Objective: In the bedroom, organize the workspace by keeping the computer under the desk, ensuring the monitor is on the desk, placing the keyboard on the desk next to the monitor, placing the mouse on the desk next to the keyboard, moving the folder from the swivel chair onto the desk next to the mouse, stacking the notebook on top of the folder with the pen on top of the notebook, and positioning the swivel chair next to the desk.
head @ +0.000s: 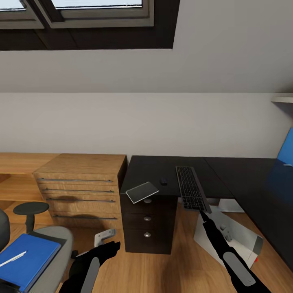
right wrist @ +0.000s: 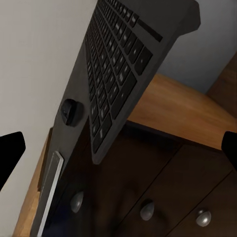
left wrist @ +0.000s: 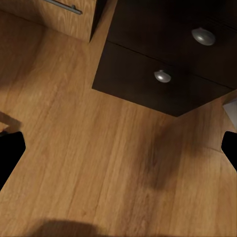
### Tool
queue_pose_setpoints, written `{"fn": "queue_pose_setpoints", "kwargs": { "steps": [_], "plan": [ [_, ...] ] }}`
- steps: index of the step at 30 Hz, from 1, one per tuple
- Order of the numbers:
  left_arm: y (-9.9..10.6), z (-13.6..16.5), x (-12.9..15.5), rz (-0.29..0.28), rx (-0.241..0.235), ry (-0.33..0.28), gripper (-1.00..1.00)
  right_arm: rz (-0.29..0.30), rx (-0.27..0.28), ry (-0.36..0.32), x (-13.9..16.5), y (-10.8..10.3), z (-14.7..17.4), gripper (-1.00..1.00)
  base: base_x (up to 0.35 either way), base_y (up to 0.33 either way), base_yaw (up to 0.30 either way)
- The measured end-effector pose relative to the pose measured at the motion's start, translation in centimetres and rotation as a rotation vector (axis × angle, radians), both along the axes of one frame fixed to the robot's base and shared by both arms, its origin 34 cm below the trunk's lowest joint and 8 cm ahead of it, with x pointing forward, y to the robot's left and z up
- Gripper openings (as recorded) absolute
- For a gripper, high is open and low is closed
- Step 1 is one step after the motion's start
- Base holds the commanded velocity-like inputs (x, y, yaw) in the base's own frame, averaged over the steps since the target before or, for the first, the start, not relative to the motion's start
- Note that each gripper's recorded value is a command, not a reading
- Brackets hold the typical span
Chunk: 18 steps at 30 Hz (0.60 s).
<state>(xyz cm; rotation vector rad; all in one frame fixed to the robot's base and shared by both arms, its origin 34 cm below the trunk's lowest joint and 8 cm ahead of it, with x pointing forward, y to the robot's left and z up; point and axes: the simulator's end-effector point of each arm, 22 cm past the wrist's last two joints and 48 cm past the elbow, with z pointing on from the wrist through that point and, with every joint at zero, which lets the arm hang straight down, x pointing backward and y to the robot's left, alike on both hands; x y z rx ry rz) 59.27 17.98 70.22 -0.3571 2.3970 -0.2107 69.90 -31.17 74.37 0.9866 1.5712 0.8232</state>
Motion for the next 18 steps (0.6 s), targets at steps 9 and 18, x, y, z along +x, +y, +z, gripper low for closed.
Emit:
{"fn": "queue_pose_setpoints", "kwargs": {
  "steps": [9,18],
  "plan": [
    [-0.19,-0.05,-0.03,-0.005,-0.006,0.001,1.00,-0.006,0.013,0.005,-0.03,-0.20,-0.10,1.00,0.000,0.000,0.000],
    [-0.16,-0.06,-0.03,-0.005,-0.006,0.001,1.00,0.000,0.018,0.003,0.00,0.20,-0.05,1.00,0.000,0.000,0.000]
  ]
}}
